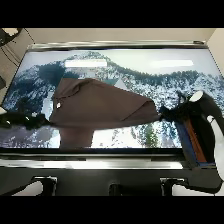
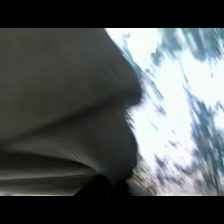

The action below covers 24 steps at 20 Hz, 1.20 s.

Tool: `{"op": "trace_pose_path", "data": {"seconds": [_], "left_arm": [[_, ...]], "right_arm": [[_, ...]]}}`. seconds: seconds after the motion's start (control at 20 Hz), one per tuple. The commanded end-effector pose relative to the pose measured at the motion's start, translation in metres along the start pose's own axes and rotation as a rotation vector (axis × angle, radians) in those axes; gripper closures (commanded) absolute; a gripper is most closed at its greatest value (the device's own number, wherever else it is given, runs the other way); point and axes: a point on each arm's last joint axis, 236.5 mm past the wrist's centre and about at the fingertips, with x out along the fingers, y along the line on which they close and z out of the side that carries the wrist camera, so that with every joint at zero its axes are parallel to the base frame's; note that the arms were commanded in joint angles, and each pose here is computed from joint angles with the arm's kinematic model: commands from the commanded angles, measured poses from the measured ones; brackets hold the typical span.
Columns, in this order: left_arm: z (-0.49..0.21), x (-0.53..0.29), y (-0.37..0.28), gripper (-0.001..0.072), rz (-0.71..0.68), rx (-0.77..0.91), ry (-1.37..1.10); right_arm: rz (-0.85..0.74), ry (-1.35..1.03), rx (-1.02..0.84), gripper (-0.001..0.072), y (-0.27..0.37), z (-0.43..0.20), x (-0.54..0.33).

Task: Fold the shirts.

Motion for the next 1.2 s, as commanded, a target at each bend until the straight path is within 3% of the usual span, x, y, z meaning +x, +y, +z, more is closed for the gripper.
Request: {"op": "trace_pose_path", "data": {"seconds": [0.0,0.1,0.25,0.35,0.55,0.75,0.95,1.15], "left_arm": [[0.100,-0.166,-0.082,0.0687,0.073,0.250,-0.457],[0.117,-0.309,-0.164,0.0685,0.098,0.396,-0.836],[0.045,-0.489,-0.278,0.0684,0.082,0.595,-1.367],[-0.014,-0.534,-0.308,0.0684,0.050,0.631,-1.546],[-0.073,-0.567,-0.319,0.0684,0.008,0.626,-1.754],[-0.068,-0.550,-0.314,0.0684,0.023,0.624,-1.681],[-0.028,-0.500,-0.291,0.0684,0.056,0.588,-1.460],[0.049,-0.387,-0.229,0.0685,0.078,0.480,-1.007]], "right_arm": [[-0.002,-0.531,-0.255,0.0660,0.070,0.081,-0.171],[0.018,-0.995,-0.381,0.0660,0.131,0.084,-0.340],[0.089,-1.513,-0.485,0.0660,0.188,-0.014,-0.528],[0.117,-1.618,-0.502,0.0660,0.196,-0.075,-0.566],[0.077,-1.612,-0.451,0.0660,0.180,-0.121,-0.571],[0.019,-1.552,-0.407,0.0661,0.164,-0.124,-0.558],[-0.019,-1.391,-0.340,0.0661,0.147,-0.099,-0.520],[-0.094,-0.885,-0.253,0.0662,0.110,-0.032,-0.390]]}}
